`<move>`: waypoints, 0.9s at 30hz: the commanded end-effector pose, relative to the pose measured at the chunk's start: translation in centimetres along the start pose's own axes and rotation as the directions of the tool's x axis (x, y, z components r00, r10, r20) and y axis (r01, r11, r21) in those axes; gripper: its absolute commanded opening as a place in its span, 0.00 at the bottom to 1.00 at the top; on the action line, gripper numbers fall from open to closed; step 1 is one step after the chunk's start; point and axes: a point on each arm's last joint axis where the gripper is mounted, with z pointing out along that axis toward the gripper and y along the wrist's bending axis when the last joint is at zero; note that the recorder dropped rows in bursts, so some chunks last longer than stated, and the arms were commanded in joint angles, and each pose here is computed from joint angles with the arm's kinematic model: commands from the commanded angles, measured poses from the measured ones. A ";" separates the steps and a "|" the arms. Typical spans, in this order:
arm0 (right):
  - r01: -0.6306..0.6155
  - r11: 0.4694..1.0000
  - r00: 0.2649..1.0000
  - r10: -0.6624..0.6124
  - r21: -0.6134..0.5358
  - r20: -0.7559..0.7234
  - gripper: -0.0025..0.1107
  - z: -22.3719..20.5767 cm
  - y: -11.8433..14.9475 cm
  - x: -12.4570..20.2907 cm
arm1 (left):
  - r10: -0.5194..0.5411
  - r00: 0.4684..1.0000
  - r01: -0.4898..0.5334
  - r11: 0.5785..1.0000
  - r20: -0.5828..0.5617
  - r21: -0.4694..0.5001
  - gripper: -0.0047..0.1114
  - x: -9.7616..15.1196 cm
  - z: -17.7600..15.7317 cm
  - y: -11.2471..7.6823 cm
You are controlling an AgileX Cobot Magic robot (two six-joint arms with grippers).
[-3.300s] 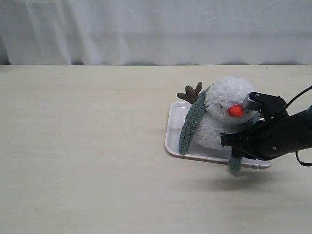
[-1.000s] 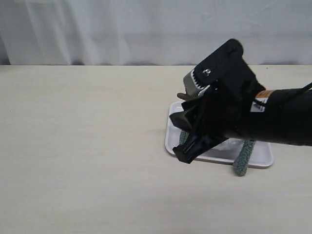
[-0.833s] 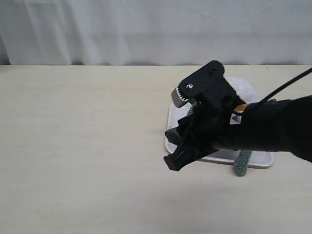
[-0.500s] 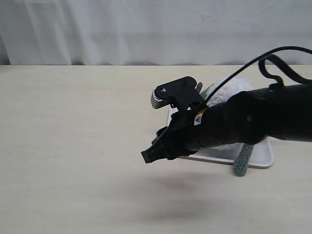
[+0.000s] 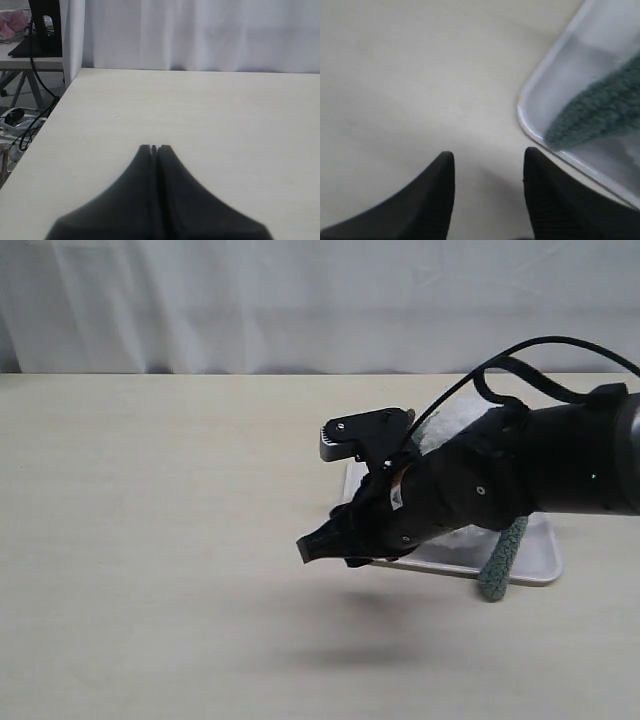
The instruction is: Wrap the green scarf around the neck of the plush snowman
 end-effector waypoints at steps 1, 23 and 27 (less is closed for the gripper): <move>-0.026 0.954 0.996 0.050 0.300 -0.072 0.39 -1.4 -2.6 -0.2 | -0.004 1.000 0.004 1.000 0.007 0.000 0.04 0.0 0.0 0.0; -0.214 0.941 0.976 0.194 0.261 0.100 0.52 3.0 -0.3 0.9 | -0.004 1.000 0.004 1.000 0.007 0.000 0.04 0.0 0.0 0.0; -0.235 0.929 0.968 0.197 0.285 0.157 0.52 3.1 -0.7 0.5 | -0.004 1.000 0.004 1.000 0.007 0.000 0.04 0.0 0.0 0.0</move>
